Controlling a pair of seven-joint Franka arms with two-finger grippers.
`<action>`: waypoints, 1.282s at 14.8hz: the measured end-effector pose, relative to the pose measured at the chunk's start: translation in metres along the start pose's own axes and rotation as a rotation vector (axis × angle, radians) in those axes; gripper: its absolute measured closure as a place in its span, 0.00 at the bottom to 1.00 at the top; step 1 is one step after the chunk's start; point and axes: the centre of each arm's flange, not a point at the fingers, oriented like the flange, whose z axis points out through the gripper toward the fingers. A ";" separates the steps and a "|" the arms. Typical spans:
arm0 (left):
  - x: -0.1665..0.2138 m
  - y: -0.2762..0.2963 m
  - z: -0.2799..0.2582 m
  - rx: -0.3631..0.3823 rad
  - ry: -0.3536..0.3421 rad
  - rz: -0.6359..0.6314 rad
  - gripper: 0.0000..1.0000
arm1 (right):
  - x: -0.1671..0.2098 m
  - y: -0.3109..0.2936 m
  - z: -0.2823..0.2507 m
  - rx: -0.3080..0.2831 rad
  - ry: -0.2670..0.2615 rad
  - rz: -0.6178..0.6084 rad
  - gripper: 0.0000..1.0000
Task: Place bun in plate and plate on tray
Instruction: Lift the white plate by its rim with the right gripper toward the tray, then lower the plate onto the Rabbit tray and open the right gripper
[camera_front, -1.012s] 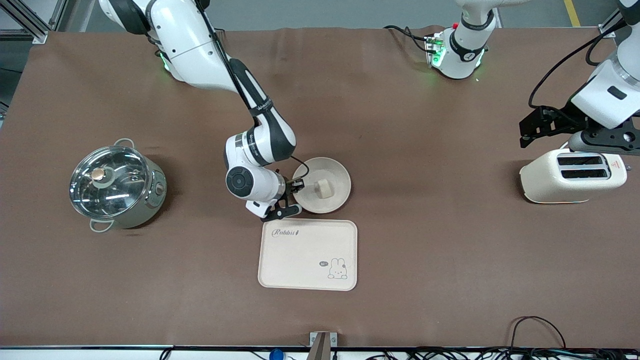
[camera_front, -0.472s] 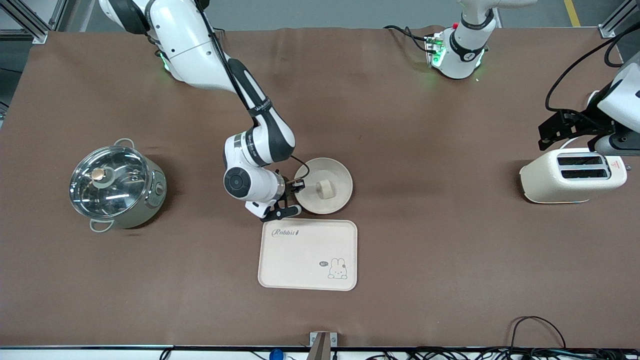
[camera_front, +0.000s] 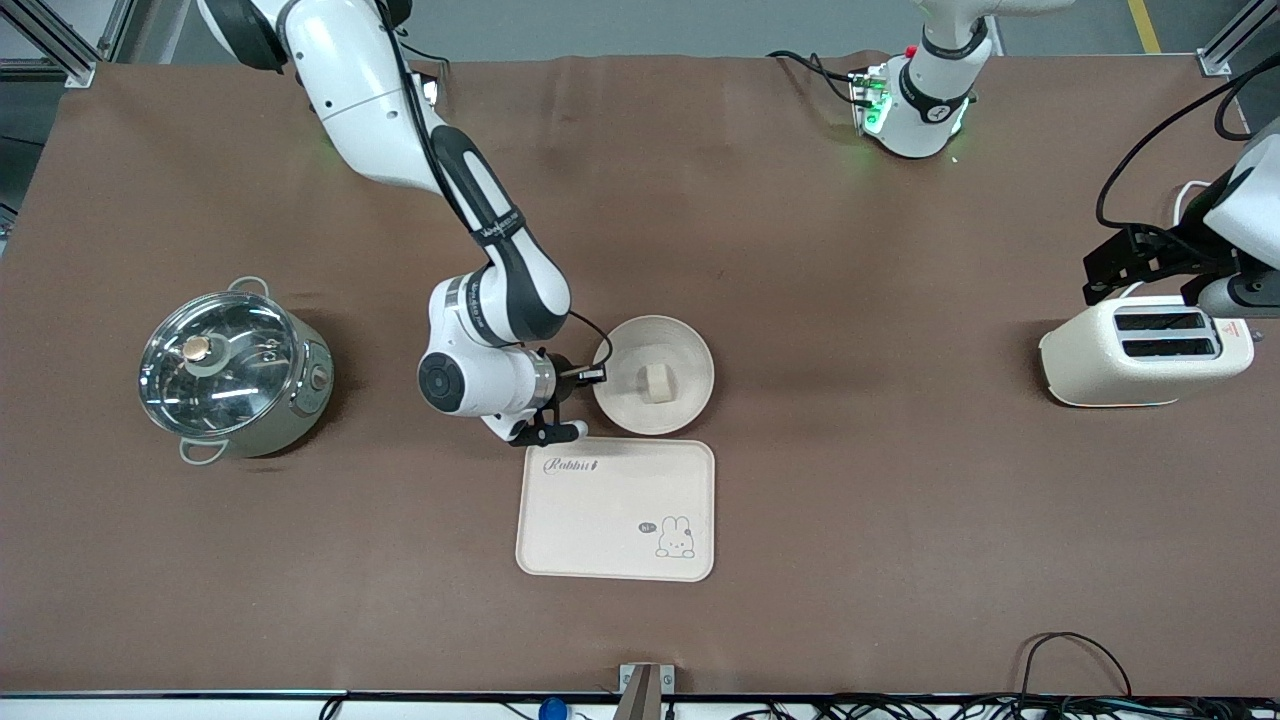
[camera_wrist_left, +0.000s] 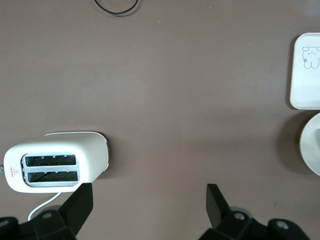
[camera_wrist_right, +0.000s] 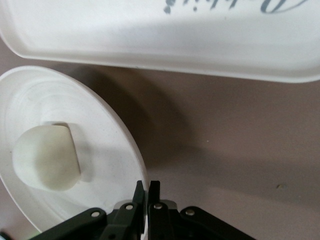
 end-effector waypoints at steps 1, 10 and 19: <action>0.000 0.000 0.000 0.000 0.000 0.000 0.00 | 0.005 -0.003 -0.011 0.016 0.018 0.011 0.96; 0.001 -0.004 0.000 0.000 0.000 -0.006 0.00 | 0.058 0.014 -0.107 0.101 0.196 0.104 0.96; 0.001 -0.004 0.000 0.000 0.001 -0.006 0.00 | 0.103 0.028 -0.071 0.094 0.302 0.161 0.96</action>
